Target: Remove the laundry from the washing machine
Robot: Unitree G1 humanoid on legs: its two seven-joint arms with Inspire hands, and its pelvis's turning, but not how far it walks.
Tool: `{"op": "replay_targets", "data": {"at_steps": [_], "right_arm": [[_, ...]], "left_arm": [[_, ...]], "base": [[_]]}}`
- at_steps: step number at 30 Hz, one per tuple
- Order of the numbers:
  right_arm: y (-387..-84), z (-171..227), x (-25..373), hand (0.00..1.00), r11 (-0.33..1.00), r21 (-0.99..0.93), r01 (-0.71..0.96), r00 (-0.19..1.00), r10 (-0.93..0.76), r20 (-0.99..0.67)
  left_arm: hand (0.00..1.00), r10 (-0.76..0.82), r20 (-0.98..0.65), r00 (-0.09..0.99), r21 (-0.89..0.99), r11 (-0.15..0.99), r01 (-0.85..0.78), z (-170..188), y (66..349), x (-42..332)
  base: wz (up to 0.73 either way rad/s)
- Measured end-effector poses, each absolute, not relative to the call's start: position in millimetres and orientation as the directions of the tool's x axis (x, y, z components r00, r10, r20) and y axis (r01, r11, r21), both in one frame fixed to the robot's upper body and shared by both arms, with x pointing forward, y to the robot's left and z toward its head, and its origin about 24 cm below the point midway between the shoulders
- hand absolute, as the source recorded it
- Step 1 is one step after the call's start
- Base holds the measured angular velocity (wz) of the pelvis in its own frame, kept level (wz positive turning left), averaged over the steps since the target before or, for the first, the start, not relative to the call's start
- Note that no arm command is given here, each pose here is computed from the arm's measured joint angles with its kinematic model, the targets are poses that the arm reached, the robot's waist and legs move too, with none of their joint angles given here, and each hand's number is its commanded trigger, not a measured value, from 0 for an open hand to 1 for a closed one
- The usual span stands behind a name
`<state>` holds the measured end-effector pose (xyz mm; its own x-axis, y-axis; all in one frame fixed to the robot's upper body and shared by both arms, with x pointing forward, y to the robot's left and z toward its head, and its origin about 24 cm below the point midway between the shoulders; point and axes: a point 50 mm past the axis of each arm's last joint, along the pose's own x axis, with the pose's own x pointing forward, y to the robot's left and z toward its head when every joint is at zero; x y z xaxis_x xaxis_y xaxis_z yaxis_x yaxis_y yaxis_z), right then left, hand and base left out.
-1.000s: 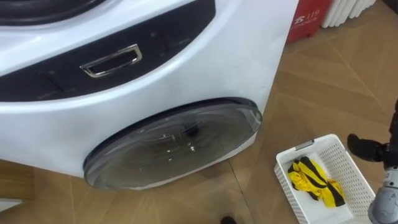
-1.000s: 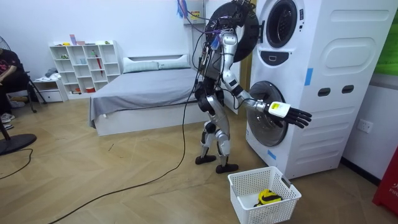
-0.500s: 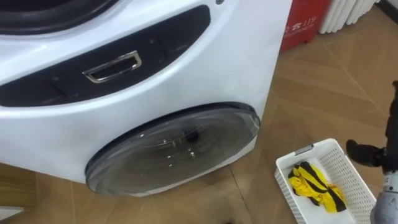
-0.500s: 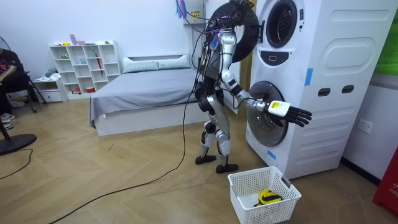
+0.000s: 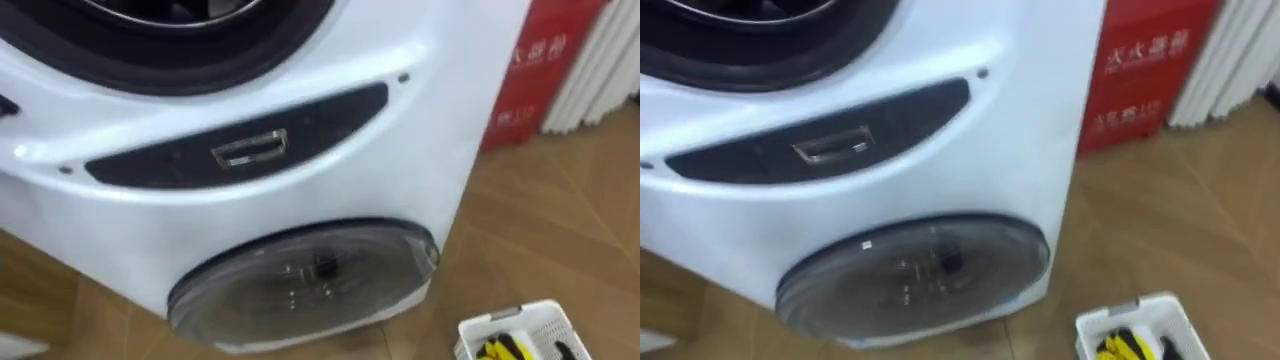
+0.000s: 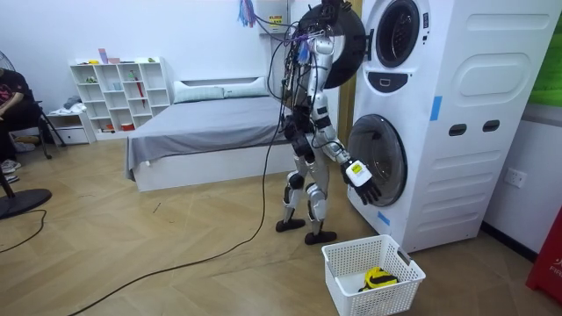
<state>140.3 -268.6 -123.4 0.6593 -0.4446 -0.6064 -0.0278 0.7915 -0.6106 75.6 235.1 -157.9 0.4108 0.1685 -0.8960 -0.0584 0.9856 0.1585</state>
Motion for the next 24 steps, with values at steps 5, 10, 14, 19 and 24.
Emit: {"op": "replay_targets", "data": {"at_steps": [5,10,14,19,24], "right_arm": [[-249.3,-141.5,117.8,0.00,0.874,-0.484,-0.040,0.564,-0.380,-0.733],[-245.0,-150.4,99.6,0.00,0.916,-0.401,-0.025,0.484,-0.340,-0.806],[-238.5,-155.6,87.1,0.00,0.935,-0.352,-0.049,0.445,-0.295,-0.845],[-231.3,-158.3,83.6,0.00,0.951,-0.303,-0.067,0.432,-0.246,-0.868],[-229.9,-161.2,70.9,0.00,0.963,-0.268,-0.012,0.398,-0.241,-0.885]], "left_arm": [[0.00,0.180,-0.901,0.396,0.174,0.983,-0.050,-161.0,227.4,69.5],[0.00,0.190,-0.903,0.385,0.183,0.982,-0.055,-162.7,222.7,65.4],[0.00,0.208,-0.907,0.365,0.200,0.978,-0.062,-163.2,226.5,56.4],[0.00,0.228,-0.907,0.354,0.211,0.974,-0.087,-162.8,231.8,51.6],[0.00,0.244,-0.915,0.322,0.224,0.970,-0.098,-163.9,234.5,40.5]], "base": [[0.30],[0.27],[0.20],[0.09],[0.09]]}}
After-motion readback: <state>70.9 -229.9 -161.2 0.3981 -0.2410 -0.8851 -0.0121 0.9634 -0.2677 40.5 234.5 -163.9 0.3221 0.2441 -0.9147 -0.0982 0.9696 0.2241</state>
